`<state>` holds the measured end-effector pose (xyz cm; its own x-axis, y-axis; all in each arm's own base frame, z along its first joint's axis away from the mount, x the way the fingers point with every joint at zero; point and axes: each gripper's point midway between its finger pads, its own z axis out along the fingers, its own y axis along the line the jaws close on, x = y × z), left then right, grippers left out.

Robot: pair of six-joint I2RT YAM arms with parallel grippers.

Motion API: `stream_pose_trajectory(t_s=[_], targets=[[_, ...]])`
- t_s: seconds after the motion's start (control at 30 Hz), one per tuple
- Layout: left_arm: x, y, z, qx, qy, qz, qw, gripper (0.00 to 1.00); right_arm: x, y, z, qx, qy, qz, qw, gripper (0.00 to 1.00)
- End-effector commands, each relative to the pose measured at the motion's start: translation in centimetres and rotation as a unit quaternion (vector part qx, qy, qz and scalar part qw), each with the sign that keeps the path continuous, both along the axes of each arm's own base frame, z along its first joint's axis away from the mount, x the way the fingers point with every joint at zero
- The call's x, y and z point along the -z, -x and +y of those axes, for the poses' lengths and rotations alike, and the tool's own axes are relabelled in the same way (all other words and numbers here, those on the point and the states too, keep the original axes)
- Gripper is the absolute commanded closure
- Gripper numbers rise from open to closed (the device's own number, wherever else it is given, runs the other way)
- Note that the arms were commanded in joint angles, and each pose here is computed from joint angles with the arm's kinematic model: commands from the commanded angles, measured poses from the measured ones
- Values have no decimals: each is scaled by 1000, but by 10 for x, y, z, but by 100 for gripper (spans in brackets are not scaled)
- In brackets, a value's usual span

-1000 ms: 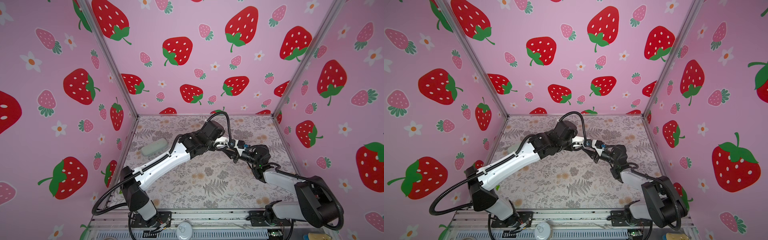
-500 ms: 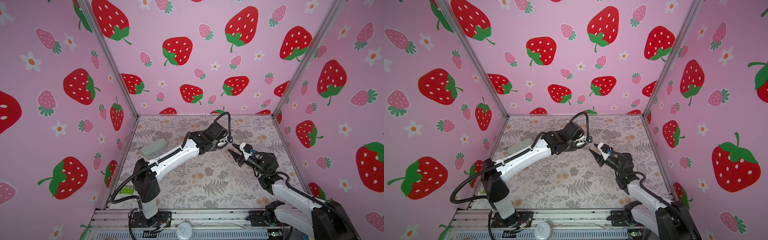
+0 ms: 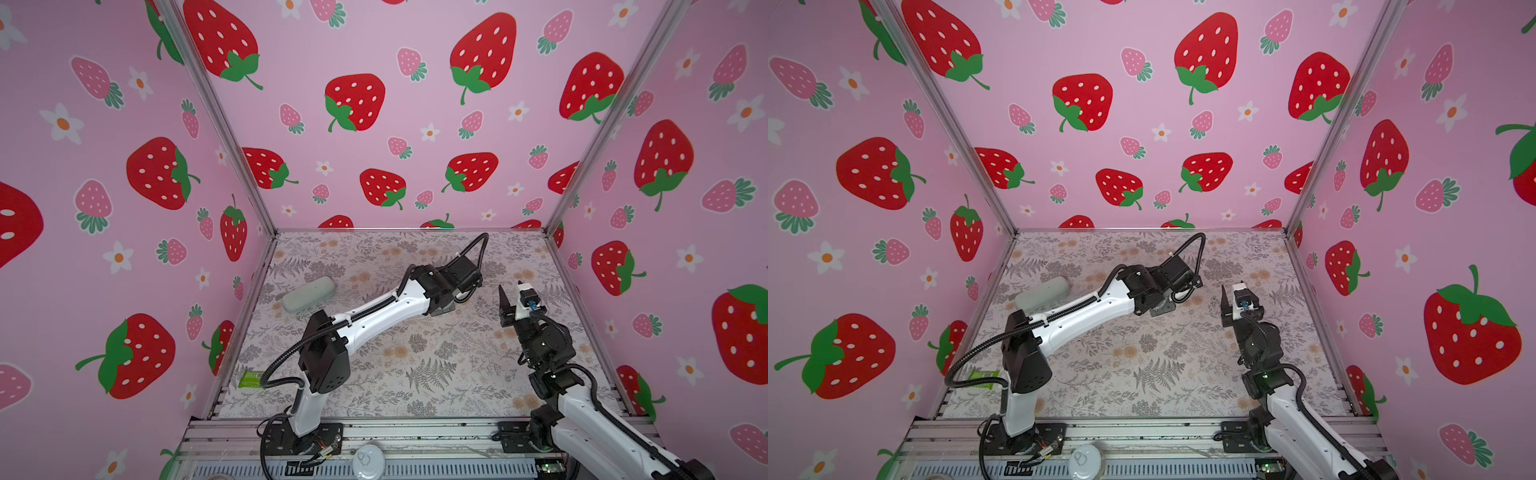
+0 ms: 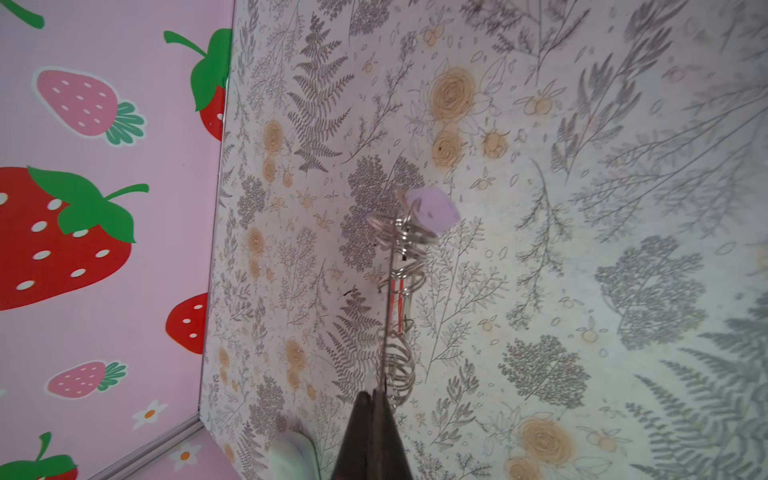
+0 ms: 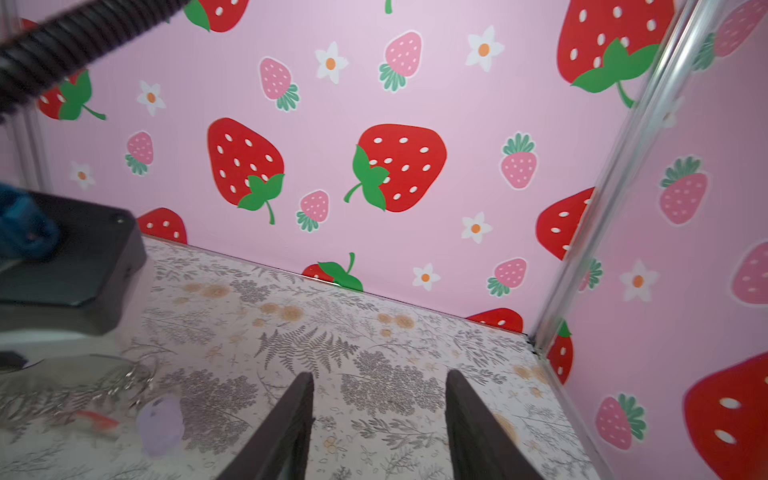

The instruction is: Put the keys on the keyring

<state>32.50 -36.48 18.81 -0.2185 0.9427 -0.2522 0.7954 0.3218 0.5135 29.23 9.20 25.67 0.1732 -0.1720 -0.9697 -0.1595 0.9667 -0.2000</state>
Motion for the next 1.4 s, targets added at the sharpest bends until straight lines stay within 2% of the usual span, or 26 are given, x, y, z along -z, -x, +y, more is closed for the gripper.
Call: stream_pose_trajectory(t_s=[0.0,0.2,0.3,0.53,0.67,1.0,1.2,1.27,1.37], targets=[[-3,21,-10,-37,33,50,998,100,-7,3,-34,90,-8,-15,996,44],[15,47,-37,-43,73,156,984,100,-10,3,-45,116,3,-20,993,44],[32,46,-35,-53,84,212,972,100,-5,-5,-39,106,8,-6,994,43],[73,12,-11,-94,118,311,938,100,10,-26,-24,87,19,27,996,43],[89,-11,12,-117,118,327,930,100,20,-40,-16,83,29,49,995,42],[120,-73,81,-214,192,400,870,100,42,-78,6,66,56,95,992,41],[134,-96,114,-275,246,438,820,100,51,-92,14,60,70,112,989,41],[138,-99,120,-286,263,451,803,96,54,-94,15,59,73,116,989,40],[144,-104,130,-309,272,459,787,86,56,-93,15,60,76,119,988,40]])
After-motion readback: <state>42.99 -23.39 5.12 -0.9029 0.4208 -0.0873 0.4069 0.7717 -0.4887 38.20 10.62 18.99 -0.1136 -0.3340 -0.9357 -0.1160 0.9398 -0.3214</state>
